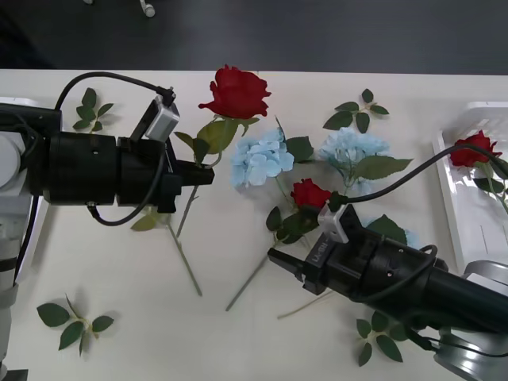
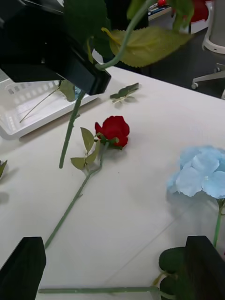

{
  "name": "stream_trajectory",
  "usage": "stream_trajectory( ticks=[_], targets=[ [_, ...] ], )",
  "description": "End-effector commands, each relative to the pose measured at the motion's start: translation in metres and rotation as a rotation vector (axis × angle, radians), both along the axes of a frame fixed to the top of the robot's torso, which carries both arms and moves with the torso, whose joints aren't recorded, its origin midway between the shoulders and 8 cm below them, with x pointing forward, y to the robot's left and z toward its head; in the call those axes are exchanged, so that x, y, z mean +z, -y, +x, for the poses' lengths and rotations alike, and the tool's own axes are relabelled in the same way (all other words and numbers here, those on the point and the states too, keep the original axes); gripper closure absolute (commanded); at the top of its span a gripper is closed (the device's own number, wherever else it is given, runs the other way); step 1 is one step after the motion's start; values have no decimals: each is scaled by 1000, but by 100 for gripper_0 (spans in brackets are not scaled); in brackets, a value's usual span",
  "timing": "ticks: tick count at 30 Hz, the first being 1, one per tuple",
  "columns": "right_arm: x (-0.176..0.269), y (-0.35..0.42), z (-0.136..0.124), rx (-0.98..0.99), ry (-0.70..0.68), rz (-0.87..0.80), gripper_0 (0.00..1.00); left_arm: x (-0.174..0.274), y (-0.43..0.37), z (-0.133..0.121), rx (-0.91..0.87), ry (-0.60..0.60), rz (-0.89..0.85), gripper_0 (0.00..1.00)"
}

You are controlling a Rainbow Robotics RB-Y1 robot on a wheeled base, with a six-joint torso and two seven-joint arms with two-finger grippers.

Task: Put the red flowers into the right box and the blue flowers into the left box

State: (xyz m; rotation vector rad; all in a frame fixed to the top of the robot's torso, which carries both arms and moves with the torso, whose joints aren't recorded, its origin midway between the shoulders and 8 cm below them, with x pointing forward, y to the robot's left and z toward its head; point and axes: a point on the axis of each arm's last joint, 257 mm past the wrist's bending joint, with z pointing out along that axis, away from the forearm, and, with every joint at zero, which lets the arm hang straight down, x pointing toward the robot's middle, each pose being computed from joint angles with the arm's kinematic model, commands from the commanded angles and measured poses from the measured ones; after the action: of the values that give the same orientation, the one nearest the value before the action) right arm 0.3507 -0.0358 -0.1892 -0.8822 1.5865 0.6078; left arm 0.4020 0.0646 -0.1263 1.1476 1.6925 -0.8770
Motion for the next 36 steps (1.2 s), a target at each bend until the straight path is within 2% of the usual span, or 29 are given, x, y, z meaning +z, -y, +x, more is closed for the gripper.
stream_trajectory(
  ticks=[1, 8, 16, 23, 30, 36],
  targets=[
    [7, -18, -1, 8, 13, 45, 13, 23, 5, -22, -122, 158, -37, 100],
    [-1, -42, -3, 8, -13, 97, 13, 52, 7, -56, -258, 316, -178, 100],
    [3, -75, -16, 68, -5, 119, 13, 62, 8, -79, -320, 325, -257, 100],
    [9, -92, -25, 134, 10, 127, 13, 68, 15, -86, -343, 335, -280, 100],
    [25, -104, -24, 161, 29, 150, 13, 64, 22, -86, -353, 327, -270, 100],
    [18, -115, -19, 163, 31, 147, 13, 63, 25, -88, -361, 324, -273, 100]
  ],
)
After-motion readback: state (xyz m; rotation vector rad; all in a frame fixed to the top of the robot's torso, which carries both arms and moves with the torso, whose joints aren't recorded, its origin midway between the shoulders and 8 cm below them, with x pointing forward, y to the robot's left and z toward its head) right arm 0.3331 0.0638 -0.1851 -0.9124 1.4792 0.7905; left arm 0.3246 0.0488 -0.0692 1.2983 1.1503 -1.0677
